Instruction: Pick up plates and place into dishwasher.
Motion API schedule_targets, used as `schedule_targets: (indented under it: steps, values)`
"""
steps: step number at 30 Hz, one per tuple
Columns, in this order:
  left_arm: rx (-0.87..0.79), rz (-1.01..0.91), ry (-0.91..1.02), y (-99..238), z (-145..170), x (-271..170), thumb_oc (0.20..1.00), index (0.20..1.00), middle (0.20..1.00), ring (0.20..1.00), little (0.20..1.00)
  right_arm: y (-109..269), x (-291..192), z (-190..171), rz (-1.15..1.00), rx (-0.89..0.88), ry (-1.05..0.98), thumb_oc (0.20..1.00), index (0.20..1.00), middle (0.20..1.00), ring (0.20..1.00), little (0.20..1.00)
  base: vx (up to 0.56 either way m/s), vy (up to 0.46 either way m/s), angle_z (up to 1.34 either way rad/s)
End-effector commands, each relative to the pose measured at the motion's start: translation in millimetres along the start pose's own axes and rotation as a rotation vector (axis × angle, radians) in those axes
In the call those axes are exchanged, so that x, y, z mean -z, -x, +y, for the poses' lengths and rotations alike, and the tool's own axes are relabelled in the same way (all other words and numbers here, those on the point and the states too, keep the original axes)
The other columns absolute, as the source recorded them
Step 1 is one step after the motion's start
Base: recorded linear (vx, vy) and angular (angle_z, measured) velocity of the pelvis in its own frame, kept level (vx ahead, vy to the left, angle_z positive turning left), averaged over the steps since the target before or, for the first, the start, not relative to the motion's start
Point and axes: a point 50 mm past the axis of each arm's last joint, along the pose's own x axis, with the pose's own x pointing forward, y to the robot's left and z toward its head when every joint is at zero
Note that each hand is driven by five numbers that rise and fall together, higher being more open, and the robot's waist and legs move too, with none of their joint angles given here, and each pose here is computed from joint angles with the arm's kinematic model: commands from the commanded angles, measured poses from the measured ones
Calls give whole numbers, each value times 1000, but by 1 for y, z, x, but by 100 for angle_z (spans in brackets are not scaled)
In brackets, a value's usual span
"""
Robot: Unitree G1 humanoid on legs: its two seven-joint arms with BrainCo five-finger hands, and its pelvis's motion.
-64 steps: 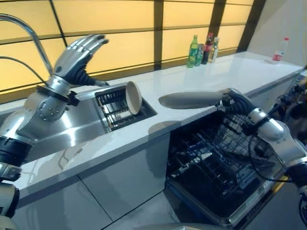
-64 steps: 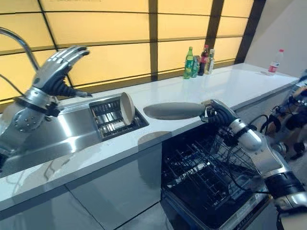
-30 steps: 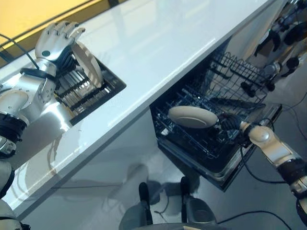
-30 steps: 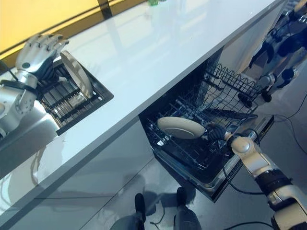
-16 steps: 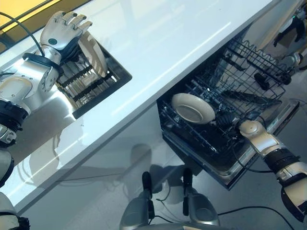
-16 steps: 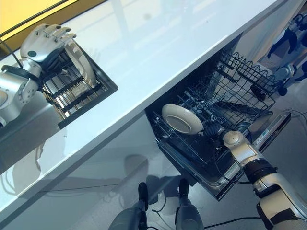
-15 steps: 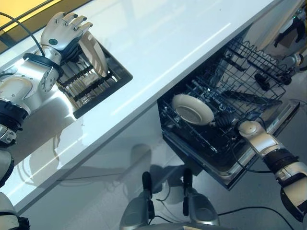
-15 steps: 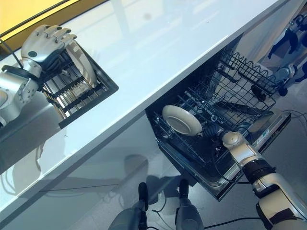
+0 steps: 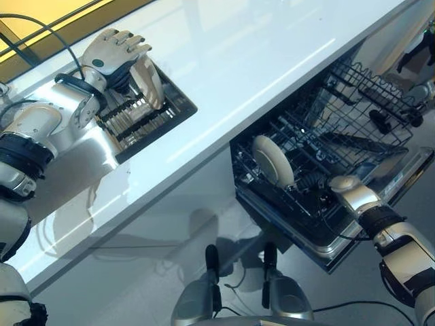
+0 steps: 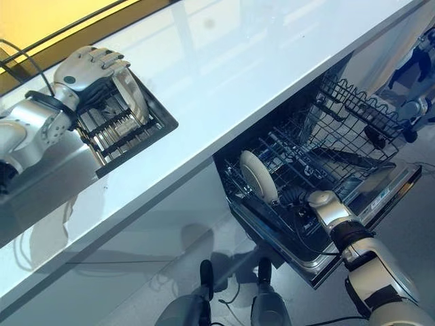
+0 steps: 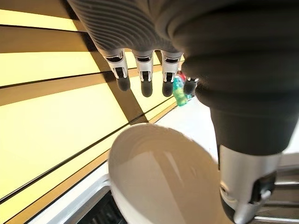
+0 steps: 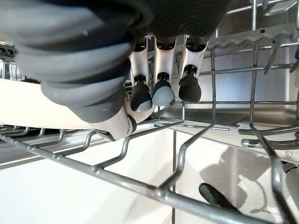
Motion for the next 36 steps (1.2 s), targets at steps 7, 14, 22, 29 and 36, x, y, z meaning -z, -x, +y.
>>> schedule_targets:
  steps: [7, 14, 22, 29, 36]
  values:
    - [-143, 170, -66, -12, 44, 33, 1000, 1000, 1000, 1000, 1000, 26, -80, -5, -381, 74, 92, 1000, 1000, 1000, 1000, 1000, -20, 52, -1]
    - [-70, 241, -135, -1, 38, 47, 1000, 1000, 1000, 1000, 1000, 54, -64, -25, -440, 141, 88, 1000, 1000, 1000, 1000, 1000, -7, 15, -1]
    - [10, 334, -216, 14, 38, 72, 1000, 1000, 1000, 1000, 1000, 92, -48, -46, -523, 253, 76, 1000, 1000, 1000, 1000, 1000, -36, 17, -6]
    - [62, 388, -235, 30, 25, 89, 200, 200, 200, 200, 200, 110, -49, -48, -641, 311, 88, 1000, 1000, 1000, 1000, 1000, -31, 8, -9]
    - [60, 351, -227, 35, 18, 90, 200, 200, 200, 200, 200, 116, -62, -42, -724, 284, 114, 1000, 1000, 1000, 1000, 1000, -15, -11, -5]
